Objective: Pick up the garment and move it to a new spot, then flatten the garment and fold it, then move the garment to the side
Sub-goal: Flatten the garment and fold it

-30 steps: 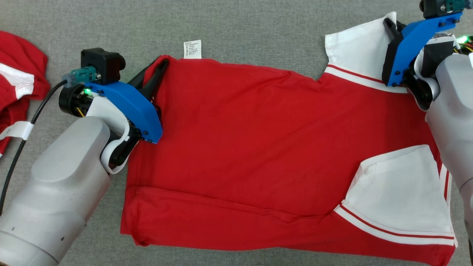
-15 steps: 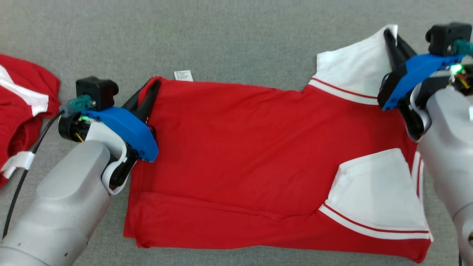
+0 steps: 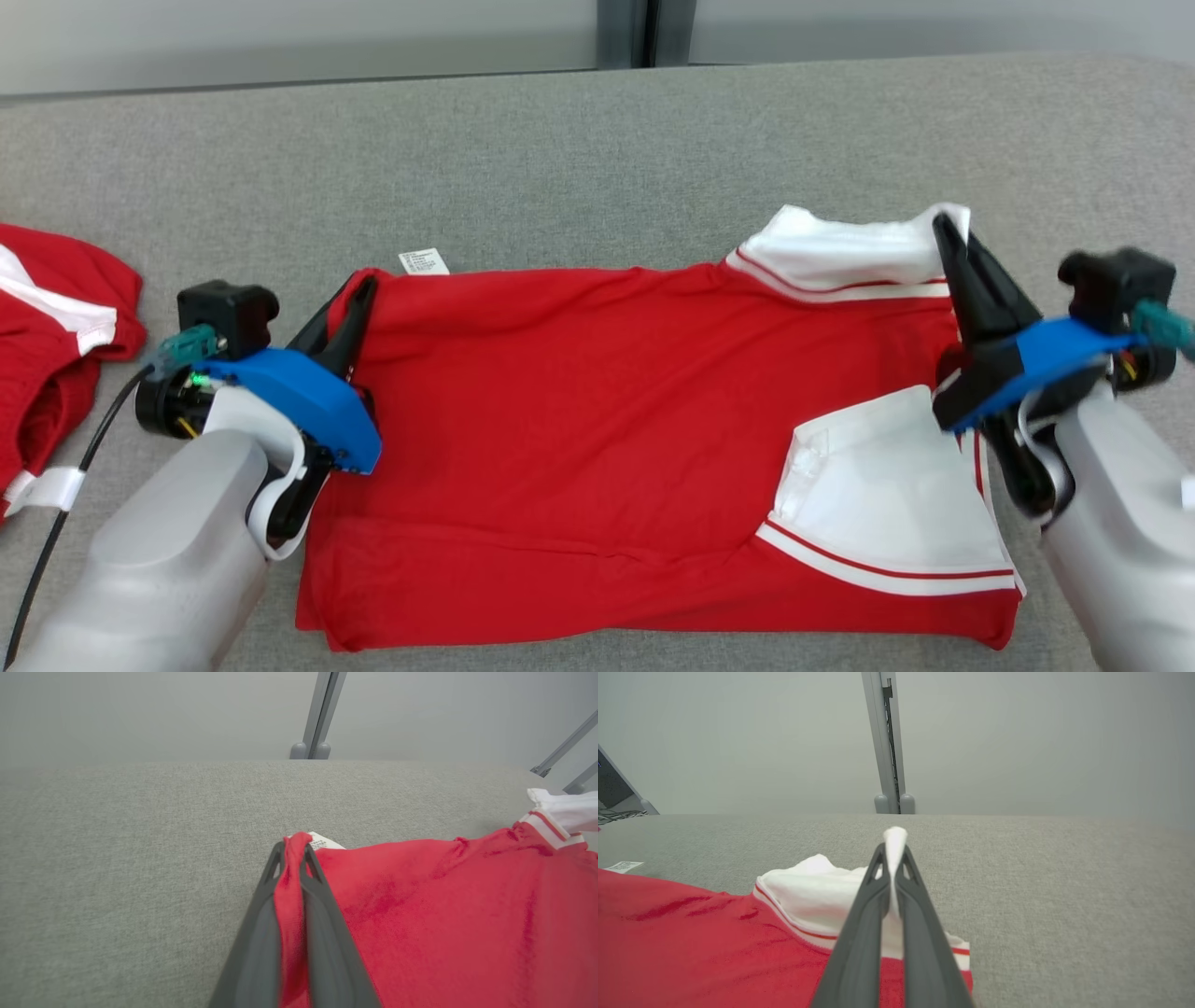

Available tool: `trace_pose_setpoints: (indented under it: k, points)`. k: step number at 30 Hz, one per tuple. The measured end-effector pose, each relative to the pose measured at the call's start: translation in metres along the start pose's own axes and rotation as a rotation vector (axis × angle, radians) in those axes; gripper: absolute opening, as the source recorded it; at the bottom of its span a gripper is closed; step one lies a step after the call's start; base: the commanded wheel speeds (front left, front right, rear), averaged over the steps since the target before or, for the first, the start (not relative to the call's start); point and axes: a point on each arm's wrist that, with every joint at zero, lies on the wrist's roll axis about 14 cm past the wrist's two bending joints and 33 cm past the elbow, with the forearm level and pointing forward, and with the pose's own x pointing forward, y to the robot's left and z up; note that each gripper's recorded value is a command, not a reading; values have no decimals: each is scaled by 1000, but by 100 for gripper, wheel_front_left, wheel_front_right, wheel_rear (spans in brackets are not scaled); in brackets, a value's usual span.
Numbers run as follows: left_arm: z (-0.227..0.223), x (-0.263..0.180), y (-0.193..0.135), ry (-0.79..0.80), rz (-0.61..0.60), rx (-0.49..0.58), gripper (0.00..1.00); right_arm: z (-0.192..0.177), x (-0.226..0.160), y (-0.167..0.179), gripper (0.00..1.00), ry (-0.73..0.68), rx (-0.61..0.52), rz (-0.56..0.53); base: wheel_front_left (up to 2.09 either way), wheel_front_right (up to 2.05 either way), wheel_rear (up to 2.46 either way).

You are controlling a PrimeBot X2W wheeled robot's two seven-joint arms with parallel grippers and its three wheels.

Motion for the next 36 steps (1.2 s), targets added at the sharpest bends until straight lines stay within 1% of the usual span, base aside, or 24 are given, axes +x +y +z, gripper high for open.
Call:
trace_pose_setpoints:
  k: [2,6,14,19,27,36]
  points:
    - [1,-4,1,-11,5,-1,0,-1,-13,3,0,-17,19,5,0,0,0]
    - [-5,-13,3,-14,17,-10,0,-13,-38,6,0,-12,54,-5,0,0,0]
    - [-9,-25,0,-38,26,-31,0,-29,-71,11,0,1,118,-32,0,0,0]
    - [2,-30,-6,-100,21,-33,0,-37,-89,13,0,11,160,-54,0,0,0]
    - [-17,-51,-17,-118,23,-37,0,-50,-109,12,0,28,214,-101,0,0,0]
    - [-37,-74,-18,-120,71,-45,0,-70,-127,16,0,77,246,-133,0,0,0]
